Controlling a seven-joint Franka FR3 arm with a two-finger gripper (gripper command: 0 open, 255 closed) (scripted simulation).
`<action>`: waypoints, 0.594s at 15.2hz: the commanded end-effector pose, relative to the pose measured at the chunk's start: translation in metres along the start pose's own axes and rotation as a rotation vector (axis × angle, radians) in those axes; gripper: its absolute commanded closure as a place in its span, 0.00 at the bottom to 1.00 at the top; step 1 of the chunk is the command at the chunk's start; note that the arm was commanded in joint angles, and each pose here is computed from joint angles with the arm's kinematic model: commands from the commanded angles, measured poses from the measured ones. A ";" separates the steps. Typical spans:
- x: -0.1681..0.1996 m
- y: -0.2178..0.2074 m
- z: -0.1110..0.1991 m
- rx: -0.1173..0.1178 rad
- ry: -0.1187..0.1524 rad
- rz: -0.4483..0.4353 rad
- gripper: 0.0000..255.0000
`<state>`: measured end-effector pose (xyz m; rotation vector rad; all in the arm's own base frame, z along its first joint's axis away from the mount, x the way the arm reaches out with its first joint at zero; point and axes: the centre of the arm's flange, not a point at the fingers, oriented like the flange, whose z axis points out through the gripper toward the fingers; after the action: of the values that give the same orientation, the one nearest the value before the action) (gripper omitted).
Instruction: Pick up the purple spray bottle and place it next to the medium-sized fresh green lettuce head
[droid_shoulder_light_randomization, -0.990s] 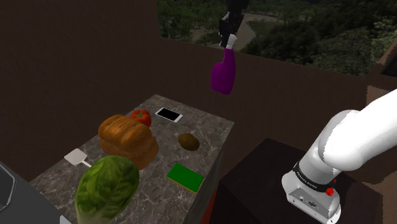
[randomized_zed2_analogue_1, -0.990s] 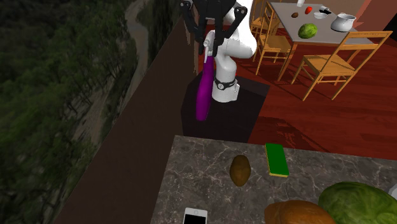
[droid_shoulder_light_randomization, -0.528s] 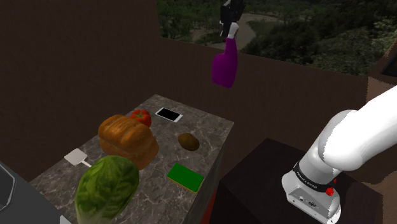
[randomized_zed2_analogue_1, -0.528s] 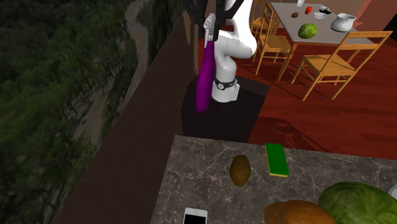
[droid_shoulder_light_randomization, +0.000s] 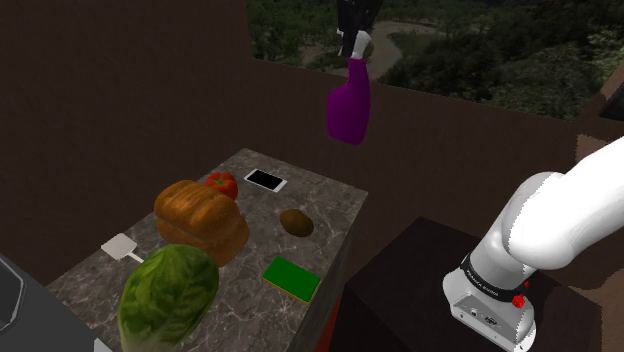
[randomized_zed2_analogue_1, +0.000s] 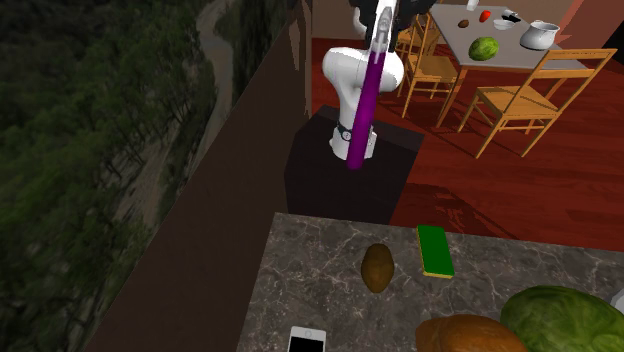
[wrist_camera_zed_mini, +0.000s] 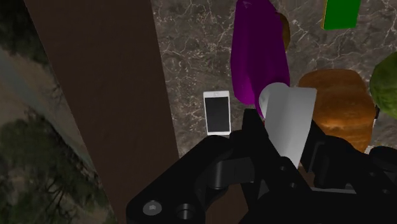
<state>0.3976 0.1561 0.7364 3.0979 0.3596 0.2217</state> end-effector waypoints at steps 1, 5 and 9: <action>-0.005 -0.025 -0.001 0.000 0.000 0.001 1.00; -0.018 -0.076 -0.004 0.000 0.000 0.001 1.00; -0.030 -0.127 -0.008 0.000 0.000 0.001 1.00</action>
<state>0.3442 0.2612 0.7350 3.0973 0.3599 0.2215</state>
